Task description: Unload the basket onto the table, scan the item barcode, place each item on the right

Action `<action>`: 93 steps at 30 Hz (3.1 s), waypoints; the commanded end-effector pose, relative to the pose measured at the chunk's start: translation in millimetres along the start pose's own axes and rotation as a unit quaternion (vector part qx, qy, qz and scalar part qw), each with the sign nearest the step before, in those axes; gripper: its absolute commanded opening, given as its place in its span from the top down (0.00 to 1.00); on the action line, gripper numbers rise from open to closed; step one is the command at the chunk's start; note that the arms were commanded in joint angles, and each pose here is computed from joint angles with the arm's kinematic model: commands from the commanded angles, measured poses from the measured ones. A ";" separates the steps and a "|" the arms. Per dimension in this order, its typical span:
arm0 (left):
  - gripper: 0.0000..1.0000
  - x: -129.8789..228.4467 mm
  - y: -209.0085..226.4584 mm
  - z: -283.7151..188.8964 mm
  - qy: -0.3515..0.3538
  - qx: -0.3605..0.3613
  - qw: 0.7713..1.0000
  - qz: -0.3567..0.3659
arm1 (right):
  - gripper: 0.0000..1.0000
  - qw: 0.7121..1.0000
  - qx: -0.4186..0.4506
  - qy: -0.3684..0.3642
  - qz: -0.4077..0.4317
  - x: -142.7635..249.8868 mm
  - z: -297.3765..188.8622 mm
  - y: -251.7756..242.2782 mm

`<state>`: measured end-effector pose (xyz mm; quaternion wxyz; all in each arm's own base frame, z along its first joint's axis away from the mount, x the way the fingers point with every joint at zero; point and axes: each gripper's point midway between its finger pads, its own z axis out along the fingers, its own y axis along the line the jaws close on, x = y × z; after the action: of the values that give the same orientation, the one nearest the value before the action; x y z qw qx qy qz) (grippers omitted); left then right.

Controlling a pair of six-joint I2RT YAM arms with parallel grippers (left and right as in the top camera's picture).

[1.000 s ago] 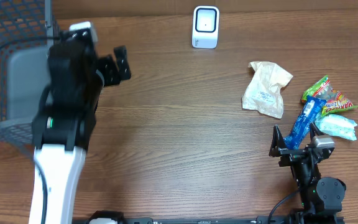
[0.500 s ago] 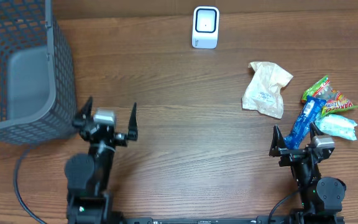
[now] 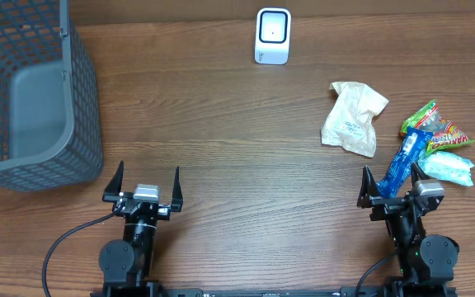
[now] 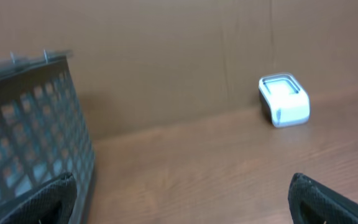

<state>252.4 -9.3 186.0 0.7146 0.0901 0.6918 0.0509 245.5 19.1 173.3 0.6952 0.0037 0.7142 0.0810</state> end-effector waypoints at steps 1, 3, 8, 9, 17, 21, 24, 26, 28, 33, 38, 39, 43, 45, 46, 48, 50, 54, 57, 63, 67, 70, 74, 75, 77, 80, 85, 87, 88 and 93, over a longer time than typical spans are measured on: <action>0.00 7.8 2.0 -4.5 0.008 -0.006 1.000 0.013 | 0.00 1.000 0.002 -0.003 0.002 1.5 0.1 -0.5; 0.00 14.8 1.8 -6.5 0.021 -0.006 1.000 0.012 | 0.00 1.000 0.002 -0.003 0.002 1.5 0.1 -0.5; 0.00 30.5 1.3 -7.6 0.053 -0.006 0.999 0.008 | 0.00 1.000 0.002 -0.003 0.002 1.5 0.1 -0.5; 0.00 30.4 1.3 -7.6 0.053 -0.006 0.999 0.008 | 0.00 1.000 0.002 -0.003 0.002 1.5 0.1 -0.5; 0.00 29.9 1.0 -7.5 0.052 -0.005 0.999 0.008 | 0.00 1.000 0.002 -0.003 0.002 1.5 0.1 -0.5; 0.00 29.8 1.0 -7.5 0.052 -0.005 0.999 0.008 | 0.00 1.000 0.002 -0.003 0.002 1.5 0.1 -0.5; 0.00 29.8 1.0 -7.5 0.052 -0.005 0.999 0.008 | 0.00 1.000 0.002 -0.003 0.002 1.5 0.1 -0.5; 0.00 29.9 1.0 -7.5 0.052 -0.005 0.999 0.008 | 0.00 1.000 0.002 -0.003 0.002 1.5 0.1 -0.5; 0.00 29.9 1.0 -7.5 0.052 -0.005 0.999 0.008 | 0.00 1.000 0.002 -0.003 0.002 1.5 0.1 -0.5; 0.00 29.9 1.0 -7.5 0.052 -0.005 0.999 0.008 | 0.00 1.000 0.002 -0.003 0.002 1.5 0.1 -0.5; 0.00 29.9 1.0 -7.5 0.052 -0.005 0.999 0.008 | 0.00 1.000 0.002 -0.003 0.002 1.5 0.1 -0.5; 0.00 29.9 1.0 -7.5 0.052 -0.005 0.999 0.008 | 0.00 1.000 0.002 -0.003 0.002 1.5 0.1 -0.5; 0.00 29.9 1.0 -7.5 0.052 -0.005 0.999 0.008 | 0.00 1.000 0.002 -0.003 0.002 1.5 0.1 -0.5; 0.00 29.9 1.0 -7.5 0.052 -0.005 0.999 0.008 | 0.00 1.000 0.002 -0.003 0.002 1.5 0.1 -0.5; 0.00 29.8 1.0 -7.5 0.052 -0.005 0.999 0.008 | 0.00 1.000 0.002 -0.003 0.002 1.5 0.1 -0.5; 0.00 29.9 1.0 -7.5 0.052 -0.005 0.999 0.008 | 0.00 1.000 0.002 -0.003 0.002 1.5 0.1 -0.5; 0.00 29.9 1.0 -7.5 0.052 -0.005 0.999 0.008 | 0.00 1.000 0.002 -0.003 0.002 1.5 0.1 -0.5; 0.00 29.9 1.0 -7.5 0.052 -0.005 0.999 0.008 | 0.00 1.000 0.002 -0.003 0.002 1.5 0.1 -0.5; 0.00 30.0 1.0 -7.5 0.052 -0.005 0.999 0.008 | 0.00 1.000 0.002 -0.003 0.002 1.5 0.1 -0.5; 0.00 30.0 1.0 -7.5 0.052 -0.005 0.999 0.008 | 0.00 1.000 0.002 -0.003 0.002 1.5 0.1 -0.5; 0.00 30.0 1.0 -7.5 0.052 -0.005 0.999 0.008 | 0.00 1.000 0.002 -0.003 0.002 1.5 0.1 -0.5; 0.00 30.0 1.0 -7.5 0.052 -0.005 0.999 0.008 | 0.00 1.000 0.002 -0.003 0.002 1.5 0.1 -0.5; 0.00 29.9 1.0 -7.5 0.052 -0.005 0.999 0.008 | 0.00 1.000 0.002 -0.003 0.002 1.5 0.1 -0.5; 0.00 30.0 1.0 -7.5 0.052 -0.005 0.999 0.008 | 0.00 1.000 0.002 -0.003 0.002 1.5 0.1 -0.5; 0.00 30.0 1.0 -7.5 0.052 -0.005 0.999 0.008 | 0.00 1.000 0.002 -0.003 0.002 1.5 0.1 -0.5; 0.00 30.0 1.0 -7.5 0.052 -0.005 0.999 0.008 | 0.00 1.000 0.002 -0.003 0.002 1.5 0.1 -0.5; 0.00 30.0 1.0 -7.5 0.052 -0.005 0.999 0.008 | 0.00 1.000 0.002 -0.003 0.002 1.5 0.1 -0.5; 0.00 30.0 1.0 -7.5 0.052 -0.005 0.999 0.008 | 0.00 1.000 0.002 -0.003 0.002 1.5 0.1 -0.5; 0.00 30.0 1.0 -7.5 0.052 -0.005 0.999 0.008 | 0.00 1.000 0.002 -0.003 0.002 1.5 0.1 -0.5; 0.00 30.0 1.0 -7.5 0.052 -0.005 0.999 0.008 | 0.00 1.000 0.002 -0.003 0.002 1.5 0.1 -0.5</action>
<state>246.4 -4.5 156.6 0.6762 0.0904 0.7289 0.0574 245.5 19.1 173.4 0.6954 0.0037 0.7141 0.0808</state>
